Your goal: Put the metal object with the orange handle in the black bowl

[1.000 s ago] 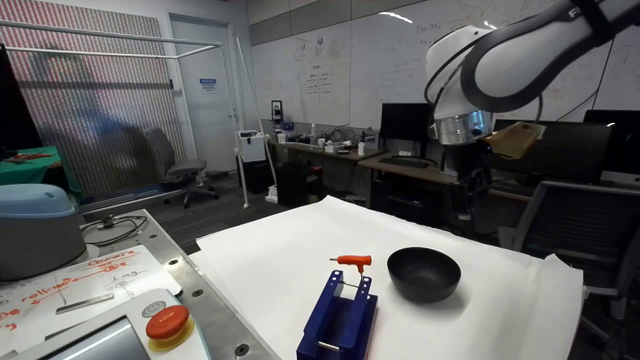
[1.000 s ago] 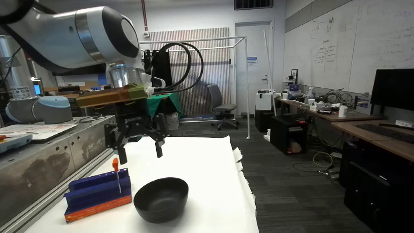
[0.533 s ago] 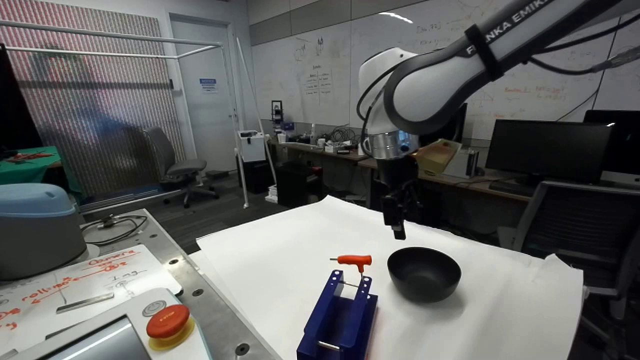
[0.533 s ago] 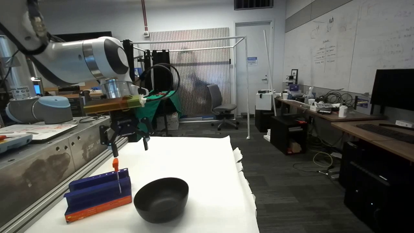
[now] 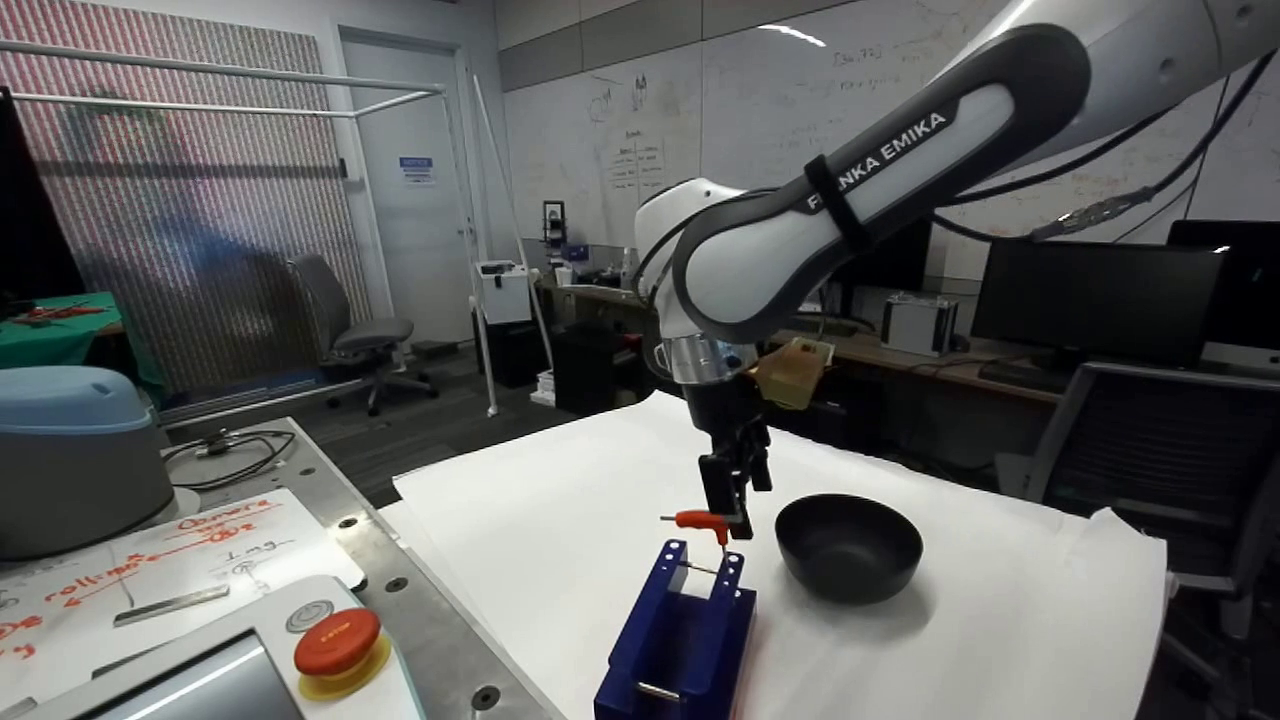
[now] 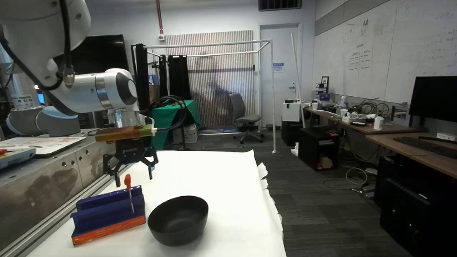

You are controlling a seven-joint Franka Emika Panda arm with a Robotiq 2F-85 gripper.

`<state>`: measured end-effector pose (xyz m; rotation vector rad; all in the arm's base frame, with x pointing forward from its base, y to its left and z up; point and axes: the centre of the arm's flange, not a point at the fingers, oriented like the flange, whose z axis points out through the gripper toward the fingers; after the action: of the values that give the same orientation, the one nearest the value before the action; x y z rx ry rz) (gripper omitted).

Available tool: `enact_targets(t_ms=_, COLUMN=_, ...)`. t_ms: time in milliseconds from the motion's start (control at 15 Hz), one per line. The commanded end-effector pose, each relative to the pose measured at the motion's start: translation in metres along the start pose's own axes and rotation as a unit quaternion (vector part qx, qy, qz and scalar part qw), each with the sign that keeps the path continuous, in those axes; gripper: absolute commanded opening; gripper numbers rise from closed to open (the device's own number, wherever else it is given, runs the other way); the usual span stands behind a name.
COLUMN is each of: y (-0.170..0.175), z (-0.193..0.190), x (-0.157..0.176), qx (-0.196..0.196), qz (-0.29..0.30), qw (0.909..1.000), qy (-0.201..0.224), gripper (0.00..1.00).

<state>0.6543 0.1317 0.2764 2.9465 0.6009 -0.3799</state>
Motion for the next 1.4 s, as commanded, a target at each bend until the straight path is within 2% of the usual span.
enact_targets(t_ms=0, y=-0.006, z=-0.002, x=0.034, qx=0.015, qz=-0.028, qw=0.9995, qy=-0.002, gripper=1.0)
enact_targets(t_ms=67, y=-0.009, z=0.0, x=0.037, qx=0.014, qz=-0.03, qw=0.9994, qy=0.0, gripper=1.0)
enact_targets(t_ms=133, y=-0.012, z=0.0, x=0.04, qx=0.012, qz=-0.032, qw=0.9994, qy=0.003, gripper=0.75)
enact_targets(t_ms=200, y=-0.014, z=0.001, x=0.042, qx=0.008, qz=-0.035, qw=0.9994, qy=0.004, gripper=0.74)
enact_targets(t_ms=400, y=-0.019, z=-0.002, x=0.043, qx=0.006, qz=-0.036, qw=0.9992, qy=0.014, gripper=0.49)
enact_targets(t_ms=733, y=-0.02, z=-0.013, x=0.039, qx=0.001, qz=-0.026, qw=0.9996, qy=0.014, gripper=0.12)
enact_targets(t_ms=867, y=-0.02, z=-0.02, x=0.035, qx=0.003, qz=-0.022, qw=0.9997, qy=0.007, gripper=0.09)
enact_targets(t_ms=933, y=-0.021, z=-0.027, x=0.033, qx=0.002, qz=-0.022, qw=0.9997, qy=0.003, gripper=0.13)
enact_targets(t_ms=1333, y=-0.036, z=-0.09, x=0.005, qx=-0.023, qz=0.021, qw=0.999, qy=0.033, gripper=0.14)
